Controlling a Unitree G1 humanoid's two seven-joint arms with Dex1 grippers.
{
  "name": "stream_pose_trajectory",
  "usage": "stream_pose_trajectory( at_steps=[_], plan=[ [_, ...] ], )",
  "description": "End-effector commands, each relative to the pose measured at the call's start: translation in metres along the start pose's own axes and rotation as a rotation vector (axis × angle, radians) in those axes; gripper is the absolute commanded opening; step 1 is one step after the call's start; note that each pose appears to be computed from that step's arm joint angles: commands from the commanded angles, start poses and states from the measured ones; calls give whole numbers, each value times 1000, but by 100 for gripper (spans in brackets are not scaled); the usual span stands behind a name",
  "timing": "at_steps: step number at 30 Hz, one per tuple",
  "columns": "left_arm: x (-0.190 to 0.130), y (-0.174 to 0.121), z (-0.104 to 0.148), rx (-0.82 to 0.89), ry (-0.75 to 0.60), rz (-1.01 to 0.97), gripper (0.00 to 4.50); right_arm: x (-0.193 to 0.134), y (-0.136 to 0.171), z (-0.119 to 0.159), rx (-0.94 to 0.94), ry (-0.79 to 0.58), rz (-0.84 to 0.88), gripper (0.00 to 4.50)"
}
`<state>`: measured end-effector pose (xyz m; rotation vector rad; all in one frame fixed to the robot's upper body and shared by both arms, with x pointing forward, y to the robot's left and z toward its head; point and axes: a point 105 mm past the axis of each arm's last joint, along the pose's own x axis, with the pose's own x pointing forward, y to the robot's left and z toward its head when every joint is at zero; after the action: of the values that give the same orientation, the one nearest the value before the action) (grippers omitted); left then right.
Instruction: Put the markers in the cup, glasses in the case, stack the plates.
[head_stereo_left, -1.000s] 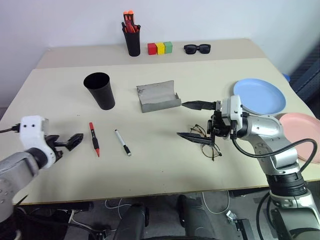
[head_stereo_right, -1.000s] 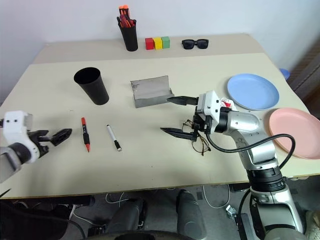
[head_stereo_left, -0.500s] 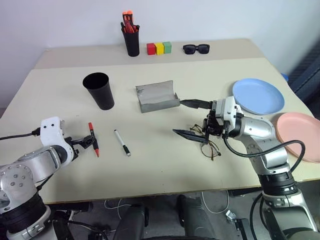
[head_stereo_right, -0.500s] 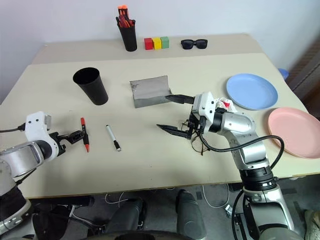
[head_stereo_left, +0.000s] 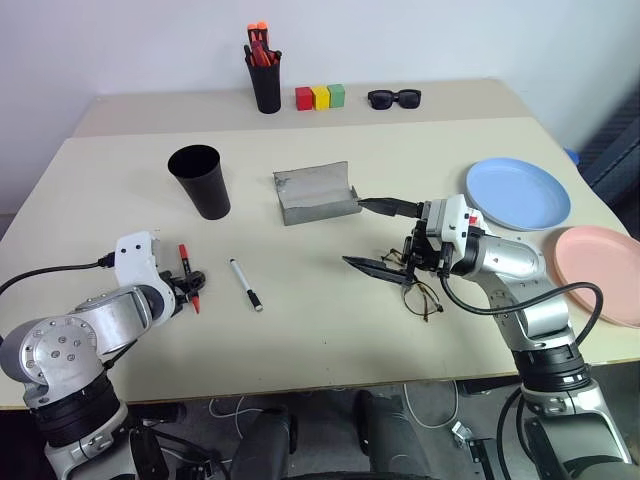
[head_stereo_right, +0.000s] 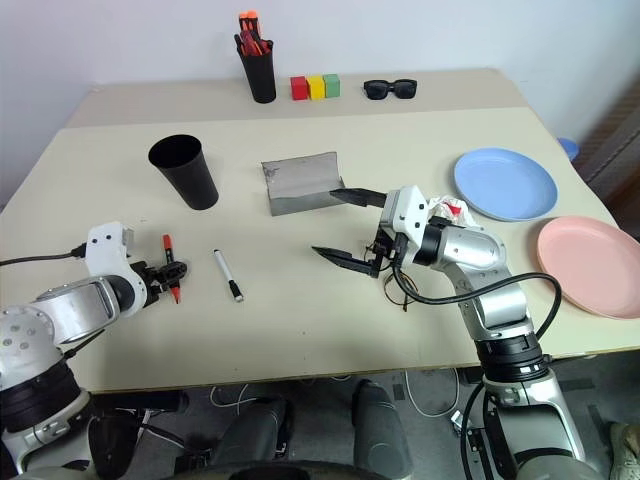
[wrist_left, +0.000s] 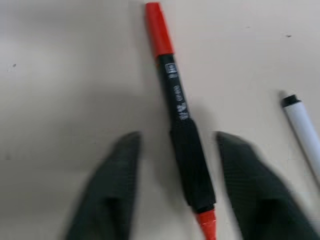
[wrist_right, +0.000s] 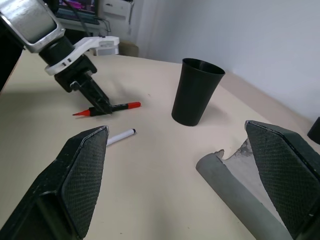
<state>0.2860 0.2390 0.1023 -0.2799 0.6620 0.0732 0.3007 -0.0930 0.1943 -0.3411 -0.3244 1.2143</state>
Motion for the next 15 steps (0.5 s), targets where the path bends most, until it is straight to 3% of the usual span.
stream_pose_trajectory(
  at_steps=[1, 3, 8, 12, 15],
  plan=[
    [5, -11, -10, 0, 46, -47, 64, 0, -3, 9, -41, -26, -13, 450],
    [6, -12, -11, 0, 50, -45, 5, -1, -3, 10, -39, -25, -16, 450],
    [4, -13, -8, 27, 34, -41, 5, -3, -4, 6, -42, -7, -24, 450],
    [-12, -23, -13, 187, 60, -170, 5, -6, -5, 7, -28, -7, -27, 450],
    [-26, -39, -4, 277, -6, -296, 5, -11, -5, 4, 15, 7, -13, 450]
  ],
)
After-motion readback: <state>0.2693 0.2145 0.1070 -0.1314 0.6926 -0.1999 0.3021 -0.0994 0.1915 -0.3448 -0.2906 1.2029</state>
